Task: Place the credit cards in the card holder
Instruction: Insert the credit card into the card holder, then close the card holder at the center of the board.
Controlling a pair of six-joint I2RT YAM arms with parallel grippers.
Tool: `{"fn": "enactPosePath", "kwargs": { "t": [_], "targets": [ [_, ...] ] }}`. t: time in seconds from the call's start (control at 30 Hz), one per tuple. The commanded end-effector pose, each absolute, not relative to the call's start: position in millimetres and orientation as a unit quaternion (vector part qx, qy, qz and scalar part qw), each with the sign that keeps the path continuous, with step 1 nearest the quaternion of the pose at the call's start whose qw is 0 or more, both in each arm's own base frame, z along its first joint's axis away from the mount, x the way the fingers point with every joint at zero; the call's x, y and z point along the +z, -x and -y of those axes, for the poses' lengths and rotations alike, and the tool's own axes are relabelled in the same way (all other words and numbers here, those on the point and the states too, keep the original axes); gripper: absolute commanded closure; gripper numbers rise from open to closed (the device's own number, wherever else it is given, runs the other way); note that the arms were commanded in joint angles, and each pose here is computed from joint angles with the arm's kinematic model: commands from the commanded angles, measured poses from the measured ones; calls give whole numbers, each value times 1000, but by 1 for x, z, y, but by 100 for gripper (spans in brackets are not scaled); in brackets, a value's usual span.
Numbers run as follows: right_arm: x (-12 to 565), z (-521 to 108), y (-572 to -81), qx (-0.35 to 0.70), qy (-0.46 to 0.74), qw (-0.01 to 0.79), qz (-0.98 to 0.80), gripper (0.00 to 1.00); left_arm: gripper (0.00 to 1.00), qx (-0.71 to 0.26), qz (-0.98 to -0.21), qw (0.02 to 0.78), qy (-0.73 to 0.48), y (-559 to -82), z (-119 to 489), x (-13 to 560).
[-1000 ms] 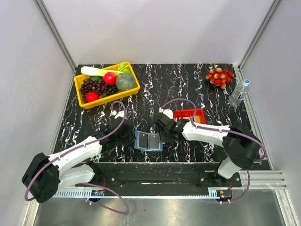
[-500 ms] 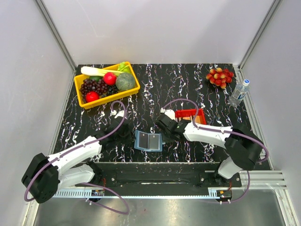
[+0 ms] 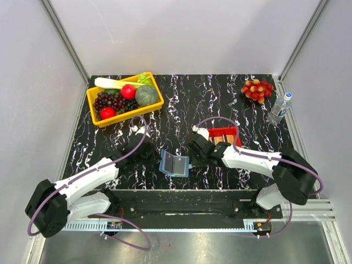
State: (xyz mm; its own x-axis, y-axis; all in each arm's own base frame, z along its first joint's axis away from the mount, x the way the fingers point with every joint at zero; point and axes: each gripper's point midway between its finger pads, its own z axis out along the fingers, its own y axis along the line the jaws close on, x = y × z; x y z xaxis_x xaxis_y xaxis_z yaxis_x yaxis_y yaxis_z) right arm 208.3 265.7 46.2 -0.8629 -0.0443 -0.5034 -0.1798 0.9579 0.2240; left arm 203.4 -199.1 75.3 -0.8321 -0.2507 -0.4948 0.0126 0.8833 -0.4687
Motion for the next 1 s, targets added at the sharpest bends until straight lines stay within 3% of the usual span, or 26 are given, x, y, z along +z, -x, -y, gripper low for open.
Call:
{"fn": "enactPosePath", "kwargs": {
  "t": [0.0,0.27,0.4,0.5,0.6,0.8,0.83,0.87,0.9,0.97],
  "targets": [
    [76,-289,-215,218,29,284,-933,100,100,-328,-893,307,28,-219,241,128],
    [60,-291,-215,225,-6,271,-936,100,97,-365,-894,260,-13,-204,284,118],
    [54,-286,-214,224,-29,273,-935,100,79,-373,-898,232,-27,-193,300,104],
    [59,-279,-216,221,-41,290,-930,100,72,-377,-899,220,-33,-189,305,99],
    [60,-272,-216,217,-48,299,-928,100,55,-377,-896,233,-29,-192,303,103],
    [63,-271,-219,215,-45,307,-926,100,46,-357,-904,234,-41,-193,299,97],
    [64,-272,-219,217,-45,308,-925,100,46,-351,-907,229,-41,-192,298,92],
    [63,-272,-219,217,-43,307,-926,99,53,-344,-911,223,-38,-192,297,88],
    [63,-273,-219,217,-43,306,-926,99,64,-337,-915,218,-34,-192,296,82],
    [62,-274,-219,217,-41,302,-928,99,78,-334,-918,211,-29,-191,295,75]
  ]
}}
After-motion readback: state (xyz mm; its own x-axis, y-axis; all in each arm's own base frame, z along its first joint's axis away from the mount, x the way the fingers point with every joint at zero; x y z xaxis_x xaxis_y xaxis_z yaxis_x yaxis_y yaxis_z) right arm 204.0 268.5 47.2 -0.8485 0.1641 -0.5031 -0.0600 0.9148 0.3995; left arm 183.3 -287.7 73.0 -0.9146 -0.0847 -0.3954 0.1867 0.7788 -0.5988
